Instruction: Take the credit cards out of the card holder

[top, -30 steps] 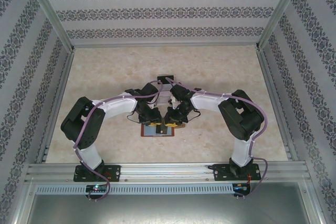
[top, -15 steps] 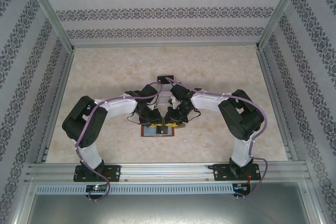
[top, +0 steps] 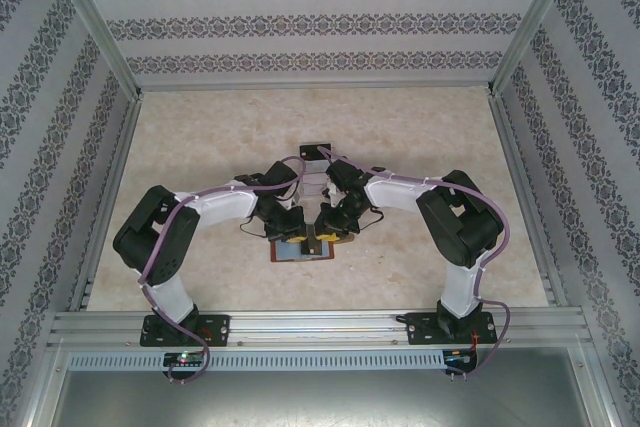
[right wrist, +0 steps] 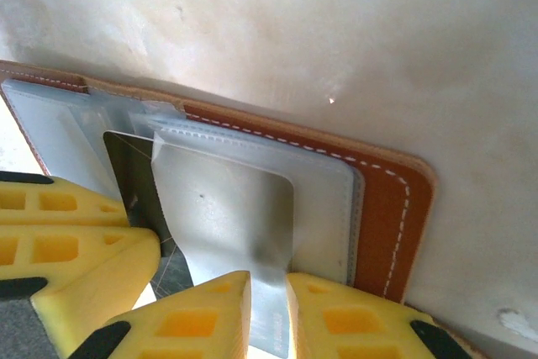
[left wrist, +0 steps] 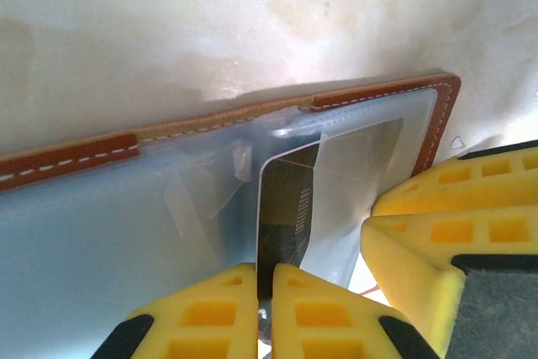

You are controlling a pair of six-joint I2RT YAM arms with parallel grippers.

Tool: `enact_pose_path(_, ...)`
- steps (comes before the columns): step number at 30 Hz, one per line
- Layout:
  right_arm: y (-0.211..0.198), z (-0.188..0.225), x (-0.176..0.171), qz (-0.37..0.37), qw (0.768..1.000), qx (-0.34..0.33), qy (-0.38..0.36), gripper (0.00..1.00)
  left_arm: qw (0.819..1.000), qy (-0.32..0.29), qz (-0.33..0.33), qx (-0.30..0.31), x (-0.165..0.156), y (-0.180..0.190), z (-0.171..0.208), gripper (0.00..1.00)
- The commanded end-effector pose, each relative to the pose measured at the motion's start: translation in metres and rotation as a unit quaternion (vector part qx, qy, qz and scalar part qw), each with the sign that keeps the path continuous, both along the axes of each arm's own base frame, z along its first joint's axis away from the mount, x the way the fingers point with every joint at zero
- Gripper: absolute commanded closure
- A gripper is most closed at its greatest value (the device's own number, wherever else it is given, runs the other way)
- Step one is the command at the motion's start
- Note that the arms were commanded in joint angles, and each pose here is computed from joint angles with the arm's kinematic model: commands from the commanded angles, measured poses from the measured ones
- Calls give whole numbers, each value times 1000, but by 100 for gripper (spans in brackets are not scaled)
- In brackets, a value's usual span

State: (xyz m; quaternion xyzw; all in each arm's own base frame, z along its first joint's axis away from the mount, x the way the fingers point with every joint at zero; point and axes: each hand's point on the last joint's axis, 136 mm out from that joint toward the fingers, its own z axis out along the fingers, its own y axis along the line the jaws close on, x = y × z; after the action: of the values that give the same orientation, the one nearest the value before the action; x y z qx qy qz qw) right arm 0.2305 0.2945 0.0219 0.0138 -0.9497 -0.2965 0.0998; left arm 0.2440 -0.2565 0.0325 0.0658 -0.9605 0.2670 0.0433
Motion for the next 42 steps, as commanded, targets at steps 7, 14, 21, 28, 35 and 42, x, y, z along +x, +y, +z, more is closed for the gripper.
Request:
enact_pose_path(7, -17, -16, -3, -7, 999, -39, 6, 76, 1000, -22, -12, 6, 0, 6, 13, 92)
enact_pose_path(14, -21, -16, -5, -9, 999, -41, 11, 75, 999, -24, -16, 34, -8, 20, 17, 92)
enact_pose_path(21, -21, -17, -4, -9, 999, -40, 13, 75, 998, -23, -20, 57, -14, 31, 21, 92)
enact_pose_path(28, -21, -18, -4, -8, 999, -39, 13, 75, 996, -31, -19, 87, -14, 42, 30, 92)
enact_pose_path(35, -21, -18, -4, -8, 999, -39, 13, 75, 996, -23, -18, 87, -13, 39, 27, 92)
enact_pose_path(42, -21, -19, -5, -8, 999, -39, 15, 75, 993, -30, -21, 114, -12, 49, 33, 92)
